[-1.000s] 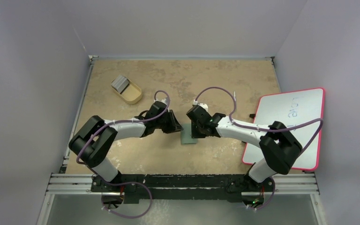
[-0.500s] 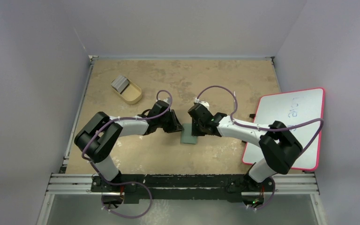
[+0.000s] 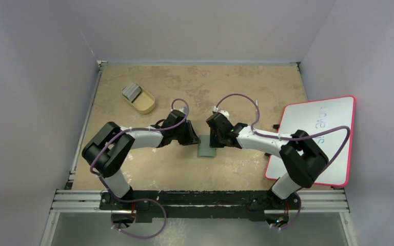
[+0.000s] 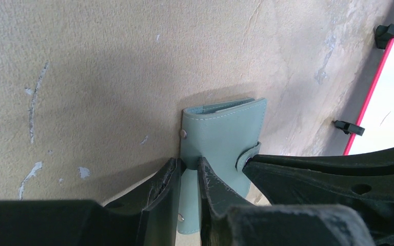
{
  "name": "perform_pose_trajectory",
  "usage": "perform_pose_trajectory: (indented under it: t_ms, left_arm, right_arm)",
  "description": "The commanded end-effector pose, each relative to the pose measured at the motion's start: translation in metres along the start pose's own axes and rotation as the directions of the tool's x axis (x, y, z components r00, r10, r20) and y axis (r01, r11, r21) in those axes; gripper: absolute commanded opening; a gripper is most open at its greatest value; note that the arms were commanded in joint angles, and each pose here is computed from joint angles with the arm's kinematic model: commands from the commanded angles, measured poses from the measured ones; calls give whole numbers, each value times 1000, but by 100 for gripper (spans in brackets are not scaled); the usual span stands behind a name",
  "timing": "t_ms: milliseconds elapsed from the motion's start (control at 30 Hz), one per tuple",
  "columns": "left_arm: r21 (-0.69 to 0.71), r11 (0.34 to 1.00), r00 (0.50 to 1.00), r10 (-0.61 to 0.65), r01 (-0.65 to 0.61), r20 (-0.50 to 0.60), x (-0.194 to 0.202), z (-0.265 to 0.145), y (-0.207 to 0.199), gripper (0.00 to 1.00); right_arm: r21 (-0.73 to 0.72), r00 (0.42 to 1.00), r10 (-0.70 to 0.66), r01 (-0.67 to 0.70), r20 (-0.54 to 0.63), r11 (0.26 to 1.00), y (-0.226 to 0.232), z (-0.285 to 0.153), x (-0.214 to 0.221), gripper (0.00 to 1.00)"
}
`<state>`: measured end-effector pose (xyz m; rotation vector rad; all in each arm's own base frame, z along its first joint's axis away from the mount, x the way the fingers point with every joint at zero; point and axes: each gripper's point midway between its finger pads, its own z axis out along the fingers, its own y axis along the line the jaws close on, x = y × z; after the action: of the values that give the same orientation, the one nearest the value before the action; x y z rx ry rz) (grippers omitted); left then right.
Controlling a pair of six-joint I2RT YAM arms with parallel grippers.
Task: Put the credit cards into the card holder
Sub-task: Close the card holder at the center of the board.
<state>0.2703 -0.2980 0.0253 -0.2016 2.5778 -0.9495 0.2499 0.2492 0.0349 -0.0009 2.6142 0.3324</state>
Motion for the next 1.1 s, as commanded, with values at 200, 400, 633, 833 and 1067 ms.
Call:
perform_pose_trajectory:
  t_ms: [200,400,633,833,1067]
  left_arm:
    - [10,1000,1000,25,-25,-4,4,6,0,17]
    - [12,999,999,30,-29,-14,8,9,-1,17]
    - [17,999,999,30,-30,-13,11,8,-3,17]
    - [24,999,1000,25,-25,-12,13,9,-3,17]
    - [37,999,1000,4,-4,3,14,7,-4,17]
  right_arm:
    - [-46,1000,-19,19,-2,999,10,9,-2,10]
    - [-21,999,-25,25,-32,999,6,15,5,10]
    - [42,991,-41,47,-131,998,-6,25,25,10]
    - [103,982,-53,72,-179,992,-21,31,38,10]
    - [148,962,-75,117,-262,982,-37,40,61,10]
